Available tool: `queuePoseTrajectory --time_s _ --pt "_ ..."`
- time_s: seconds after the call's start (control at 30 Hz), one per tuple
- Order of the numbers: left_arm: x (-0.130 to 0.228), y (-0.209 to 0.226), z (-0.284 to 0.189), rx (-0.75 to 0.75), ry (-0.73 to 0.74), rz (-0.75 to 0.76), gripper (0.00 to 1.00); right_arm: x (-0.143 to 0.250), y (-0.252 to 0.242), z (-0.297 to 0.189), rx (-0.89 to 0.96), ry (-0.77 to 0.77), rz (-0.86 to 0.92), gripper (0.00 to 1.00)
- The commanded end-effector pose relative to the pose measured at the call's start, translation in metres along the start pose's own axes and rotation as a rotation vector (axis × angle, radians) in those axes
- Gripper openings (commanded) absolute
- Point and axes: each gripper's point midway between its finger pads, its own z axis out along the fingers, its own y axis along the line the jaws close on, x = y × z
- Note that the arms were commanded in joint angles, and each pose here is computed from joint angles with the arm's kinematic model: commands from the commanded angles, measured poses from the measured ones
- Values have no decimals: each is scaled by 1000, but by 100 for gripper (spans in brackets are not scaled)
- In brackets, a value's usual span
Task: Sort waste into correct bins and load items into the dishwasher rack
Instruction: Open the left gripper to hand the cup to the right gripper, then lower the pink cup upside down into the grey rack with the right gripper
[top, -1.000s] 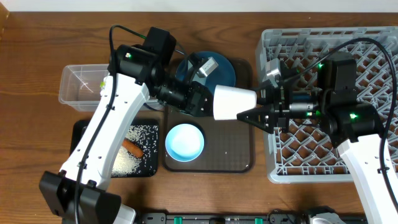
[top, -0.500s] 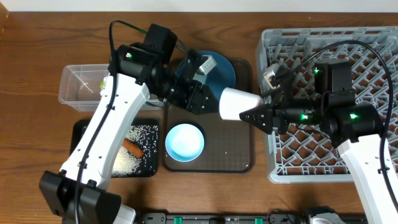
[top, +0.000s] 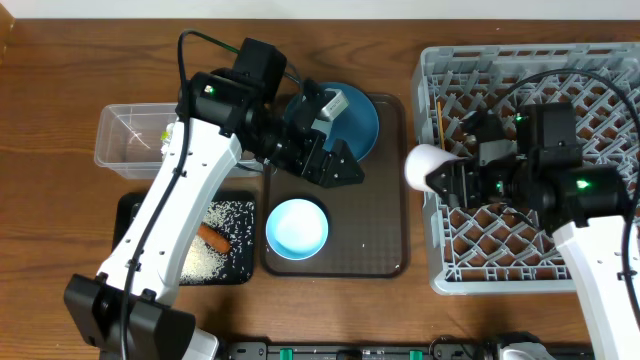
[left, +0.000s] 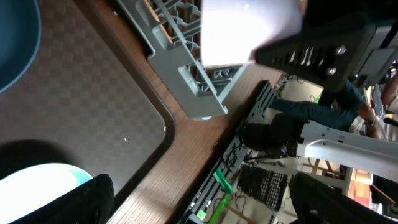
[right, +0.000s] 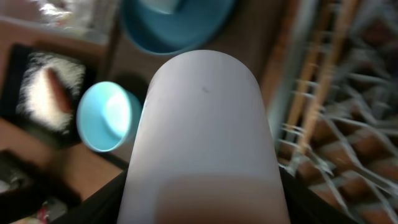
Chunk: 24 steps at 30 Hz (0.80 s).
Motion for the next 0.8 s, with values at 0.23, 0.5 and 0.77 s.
queuePoseTrajectory --time_s 0.23,0.5,0.77 --pt "-1 1 0 -7 -1 8 96 17 -55 -33 371 60 141 32" --pt "-1 1 0 -7 -1 8 97 36 -75 -44 512 121 178 32" --pt "-1 1 0 -7 -1 8 98 52 -76 -41 519 176 216 31"
